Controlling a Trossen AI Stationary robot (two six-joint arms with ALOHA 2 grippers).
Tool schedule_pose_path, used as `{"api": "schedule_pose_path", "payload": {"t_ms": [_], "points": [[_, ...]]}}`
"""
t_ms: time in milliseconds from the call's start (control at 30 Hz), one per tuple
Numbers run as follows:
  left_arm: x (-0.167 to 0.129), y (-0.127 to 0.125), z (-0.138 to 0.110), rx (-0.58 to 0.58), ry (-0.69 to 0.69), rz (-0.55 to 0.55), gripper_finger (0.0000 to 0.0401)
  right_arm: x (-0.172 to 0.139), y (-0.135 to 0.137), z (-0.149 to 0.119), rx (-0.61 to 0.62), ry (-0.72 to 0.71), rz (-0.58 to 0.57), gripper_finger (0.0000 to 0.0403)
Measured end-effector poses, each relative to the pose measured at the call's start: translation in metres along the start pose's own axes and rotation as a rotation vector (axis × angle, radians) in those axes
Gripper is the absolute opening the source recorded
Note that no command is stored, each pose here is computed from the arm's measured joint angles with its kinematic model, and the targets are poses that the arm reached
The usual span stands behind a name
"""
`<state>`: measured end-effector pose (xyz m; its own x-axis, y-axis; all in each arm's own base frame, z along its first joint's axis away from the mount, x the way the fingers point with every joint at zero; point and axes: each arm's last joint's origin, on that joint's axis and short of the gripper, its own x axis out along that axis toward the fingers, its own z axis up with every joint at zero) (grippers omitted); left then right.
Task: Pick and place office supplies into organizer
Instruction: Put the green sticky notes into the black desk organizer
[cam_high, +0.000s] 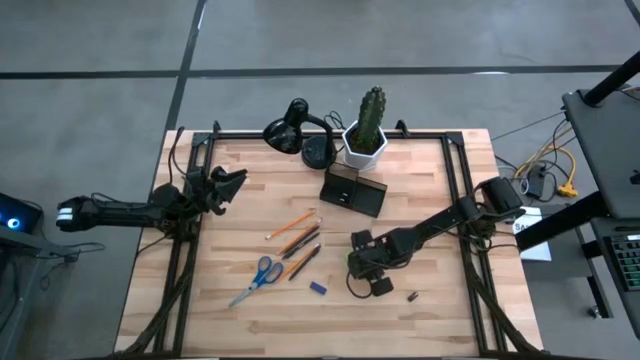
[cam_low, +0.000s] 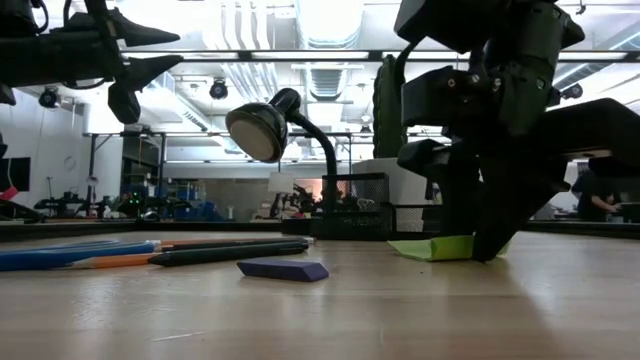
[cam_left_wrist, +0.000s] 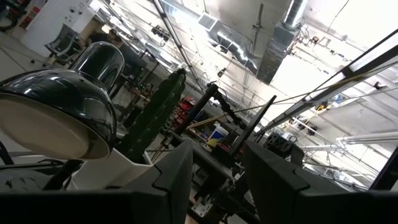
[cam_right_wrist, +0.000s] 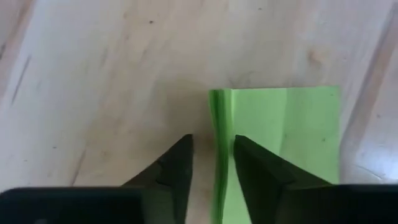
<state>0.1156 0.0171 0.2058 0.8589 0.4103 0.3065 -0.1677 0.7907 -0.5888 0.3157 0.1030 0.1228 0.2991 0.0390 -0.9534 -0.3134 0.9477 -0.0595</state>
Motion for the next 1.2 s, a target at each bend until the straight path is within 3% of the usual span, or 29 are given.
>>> {"api": "schedule_pose_path", "payload": {"t_ms": [267,667,1033,1200], "points": [[0.000,0.000,0.000,0.000,0.000,0.000,0.0128,0.001,-0.011,0.000,0.144,0.001,-0.014,0.0013],[0.000,0.000,0.000,0.000,0.000,0.000,0.0128,-0.015,-0.012,0.016,0.232,0.047,0.013,0.0008],[0.000,0.000,0.000,0.000,0.001,0.000,0.0128,-0.038,-0.016,0.034,0.316,0.058,-0.050,0.0008],[0.000,0.000,0.000,0.000,0.001,0.000,0.0128,-0.048,-0.019,0.037,0.336,0.059,-0.157,0.0008]]}}
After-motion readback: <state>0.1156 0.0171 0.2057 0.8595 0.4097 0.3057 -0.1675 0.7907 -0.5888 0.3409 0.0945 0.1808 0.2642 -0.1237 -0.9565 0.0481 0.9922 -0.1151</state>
